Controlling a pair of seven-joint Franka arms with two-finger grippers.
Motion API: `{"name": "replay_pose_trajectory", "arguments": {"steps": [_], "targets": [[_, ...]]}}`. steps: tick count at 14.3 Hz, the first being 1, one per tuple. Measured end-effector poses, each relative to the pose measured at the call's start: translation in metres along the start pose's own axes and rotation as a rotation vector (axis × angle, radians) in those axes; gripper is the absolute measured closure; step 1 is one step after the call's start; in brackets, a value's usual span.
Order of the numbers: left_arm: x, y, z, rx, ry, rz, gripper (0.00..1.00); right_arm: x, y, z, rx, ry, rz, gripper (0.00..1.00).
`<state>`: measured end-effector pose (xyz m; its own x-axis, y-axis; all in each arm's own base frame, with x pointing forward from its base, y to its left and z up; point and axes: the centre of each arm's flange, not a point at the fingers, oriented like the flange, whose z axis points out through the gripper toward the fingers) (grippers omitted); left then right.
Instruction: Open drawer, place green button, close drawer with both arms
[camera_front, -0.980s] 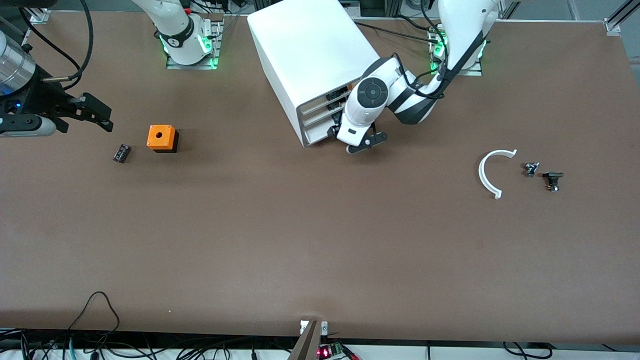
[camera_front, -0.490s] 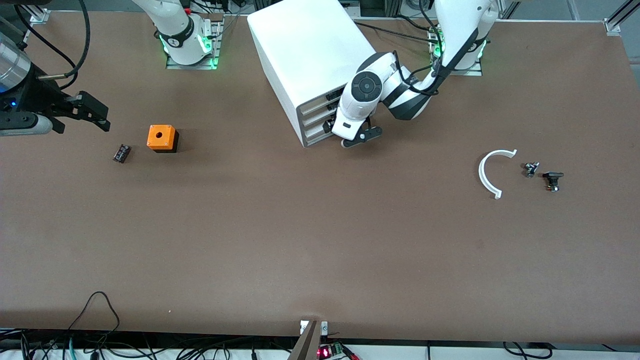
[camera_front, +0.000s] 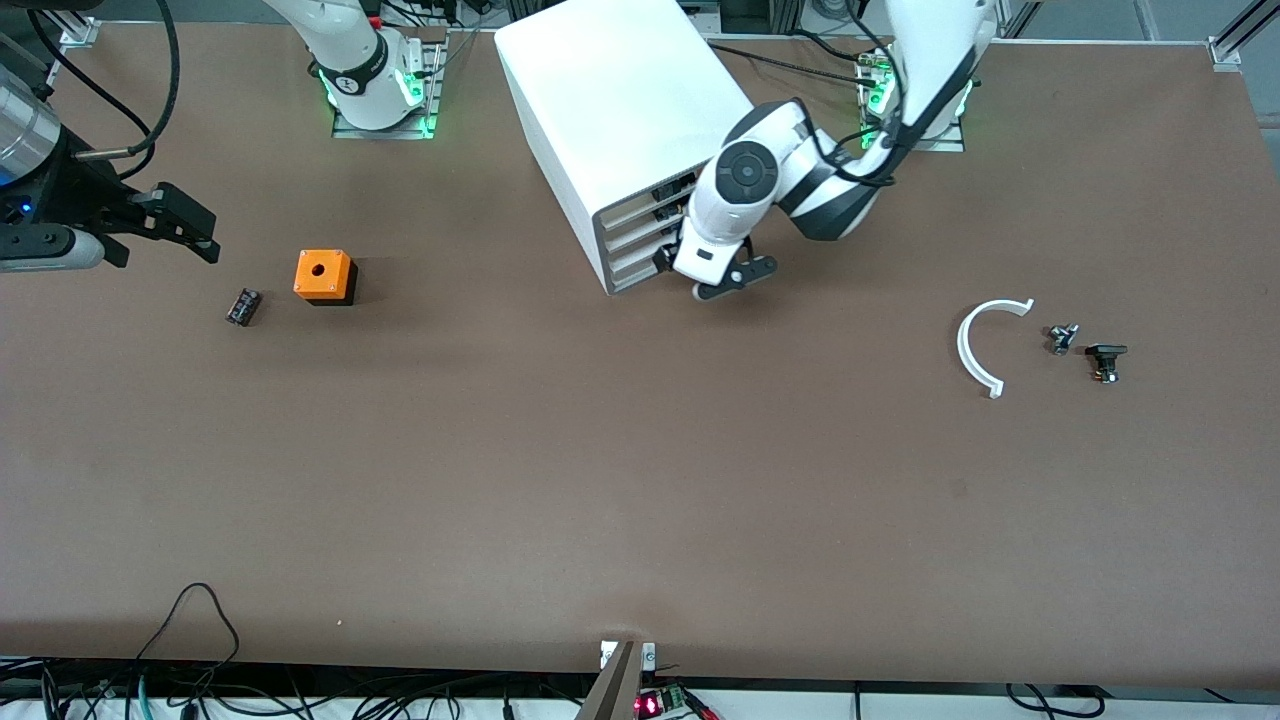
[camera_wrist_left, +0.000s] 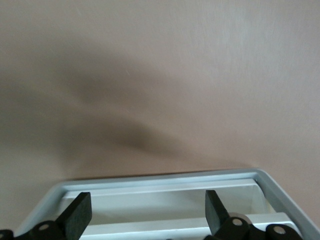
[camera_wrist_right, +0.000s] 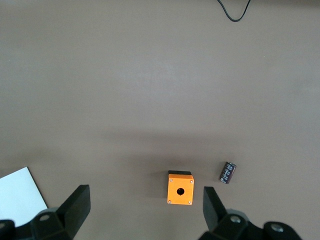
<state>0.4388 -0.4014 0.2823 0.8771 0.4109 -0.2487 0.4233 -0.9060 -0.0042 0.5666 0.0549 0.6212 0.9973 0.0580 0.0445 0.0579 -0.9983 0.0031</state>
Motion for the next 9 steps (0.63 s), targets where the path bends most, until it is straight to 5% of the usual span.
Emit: {"name": "replay_pose_trajectory", "arguments": {"steps": [5,9], "targets": [[0.093,-0.052,-0.120,-0.002,0.056,0.177,0.00,0.000,0.001,0.000,0.000,0.000,0.001,0.00],[0.159,-0.115,-0.210,0.092,0.143,0.361,0.00,0.000,0.001,0.000,0.000,0.000,0.001,0.00]]}}
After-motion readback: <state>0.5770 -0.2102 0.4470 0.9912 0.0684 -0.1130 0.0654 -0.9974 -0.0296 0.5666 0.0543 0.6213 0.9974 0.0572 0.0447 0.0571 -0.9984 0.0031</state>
